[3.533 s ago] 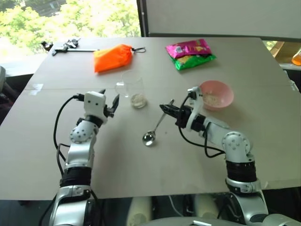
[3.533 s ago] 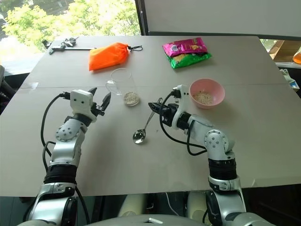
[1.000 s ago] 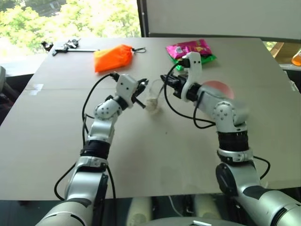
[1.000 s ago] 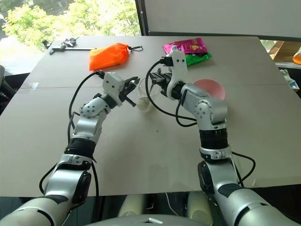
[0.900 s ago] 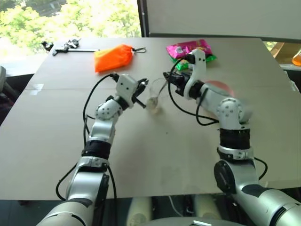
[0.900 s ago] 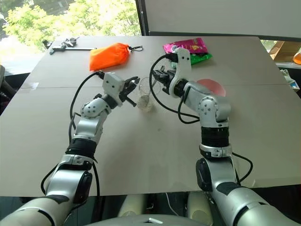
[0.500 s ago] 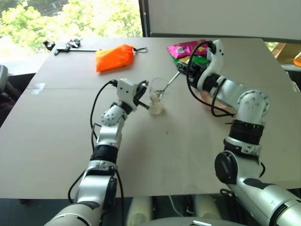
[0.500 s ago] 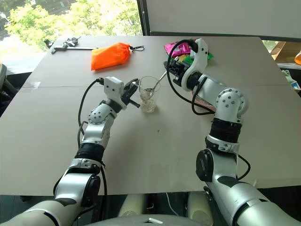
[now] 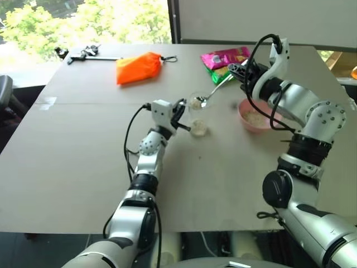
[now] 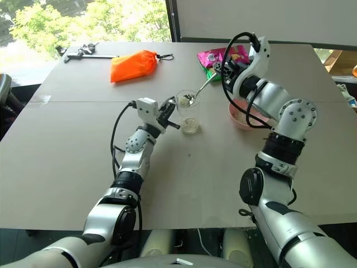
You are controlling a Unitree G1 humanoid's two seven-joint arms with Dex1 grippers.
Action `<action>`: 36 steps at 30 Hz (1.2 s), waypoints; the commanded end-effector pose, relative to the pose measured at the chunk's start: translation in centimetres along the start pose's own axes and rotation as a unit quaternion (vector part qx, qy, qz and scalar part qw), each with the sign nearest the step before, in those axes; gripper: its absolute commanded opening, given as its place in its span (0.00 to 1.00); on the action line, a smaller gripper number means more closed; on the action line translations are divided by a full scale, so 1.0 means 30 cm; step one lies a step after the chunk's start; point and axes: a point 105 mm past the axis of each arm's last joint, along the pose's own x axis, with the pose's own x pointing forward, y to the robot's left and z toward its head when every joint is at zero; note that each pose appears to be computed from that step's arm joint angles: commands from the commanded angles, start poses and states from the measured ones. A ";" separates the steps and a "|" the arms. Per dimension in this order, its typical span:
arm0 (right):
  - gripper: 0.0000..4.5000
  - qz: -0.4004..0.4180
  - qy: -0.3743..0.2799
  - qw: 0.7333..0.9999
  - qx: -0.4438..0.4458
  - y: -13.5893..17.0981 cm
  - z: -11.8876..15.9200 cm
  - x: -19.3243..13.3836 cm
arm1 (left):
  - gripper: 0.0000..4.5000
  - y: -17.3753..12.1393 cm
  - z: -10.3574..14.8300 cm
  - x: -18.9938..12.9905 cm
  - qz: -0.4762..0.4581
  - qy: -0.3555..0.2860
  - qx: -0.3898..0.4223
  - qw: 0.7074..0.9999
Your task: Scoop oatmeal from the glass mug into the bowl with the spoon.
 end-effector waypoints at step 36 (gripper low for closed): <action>0.00 -0.016 -0.059 0.980 0.187 -0.065 0.021 -0.107 | 0.01 -0.007 0.089 0.038 0.000 -0.079 0.035 0.996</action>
